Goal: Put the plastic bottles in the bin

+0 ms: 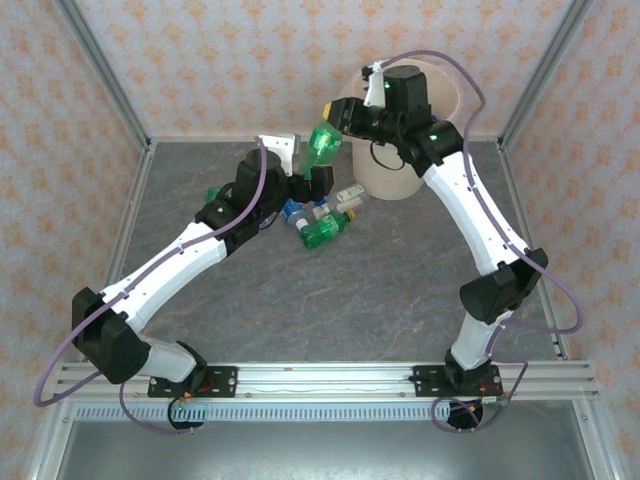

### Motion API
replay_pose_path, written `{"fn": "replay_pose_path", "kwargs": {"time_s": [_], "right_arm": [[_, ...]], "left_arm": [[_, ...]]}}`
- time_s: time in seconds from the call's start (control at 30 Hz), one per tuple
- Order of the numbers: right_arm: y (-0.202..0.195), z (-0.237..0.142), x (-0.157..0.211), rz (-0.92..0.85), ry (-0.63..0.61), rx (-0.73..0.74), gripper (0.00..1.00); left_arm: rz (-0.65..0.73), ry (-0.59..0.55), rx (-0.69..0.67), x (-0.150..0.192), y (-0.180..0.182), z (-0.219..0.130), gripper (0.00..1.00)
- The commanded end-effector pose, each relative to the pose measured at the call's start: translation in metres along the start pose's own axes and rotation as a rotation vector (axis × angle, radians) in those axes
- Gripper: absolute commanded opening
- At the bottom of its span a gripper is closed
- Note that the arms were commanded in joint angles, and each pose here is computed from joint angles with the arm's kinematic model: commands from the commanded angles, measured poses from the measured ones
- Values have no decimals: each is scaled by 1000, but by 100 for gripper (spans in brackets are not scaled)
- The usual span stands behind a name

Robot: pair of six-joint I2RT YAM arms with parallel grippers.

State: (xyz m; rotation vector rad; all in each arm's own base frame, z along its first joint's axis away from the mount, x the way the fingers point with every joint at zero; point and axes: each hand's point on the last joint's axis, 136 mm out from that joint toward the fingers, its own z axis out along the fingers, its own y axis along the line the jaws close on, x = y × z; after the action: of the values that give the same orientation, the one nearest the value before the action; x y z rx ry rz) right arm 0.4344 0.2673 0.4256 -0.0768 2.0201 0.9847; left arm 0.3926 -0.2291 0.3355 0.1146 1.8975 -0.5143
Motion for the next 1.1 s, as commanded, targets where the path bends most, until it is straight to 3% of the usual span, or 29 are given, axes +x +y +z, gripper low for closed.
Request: {"fn": "replay_pose_path", "kwargs": {"time_s": [0.0,0.4,0.63,0.8,1.07], "right_arm": [[-14,-37,-49,13,-179,60,18],[-96,-106,-128,145,-465,275,18],[-150,-124,-155,169,-604,453,20],[-175,-125,-172,168,-694,537,22],[-209,-98,-192,166,-726,622,23]], "left_arm": [[-11,-93,-64,-28,11,-23,99],[-41,-127,-209,-34,40,-33,99],[-53,-113,-242,-26,49,-40,99],[-56,-131,-266,-27,55,-50,99],[-73,-151,-304,-23,66,-64,99]]}}
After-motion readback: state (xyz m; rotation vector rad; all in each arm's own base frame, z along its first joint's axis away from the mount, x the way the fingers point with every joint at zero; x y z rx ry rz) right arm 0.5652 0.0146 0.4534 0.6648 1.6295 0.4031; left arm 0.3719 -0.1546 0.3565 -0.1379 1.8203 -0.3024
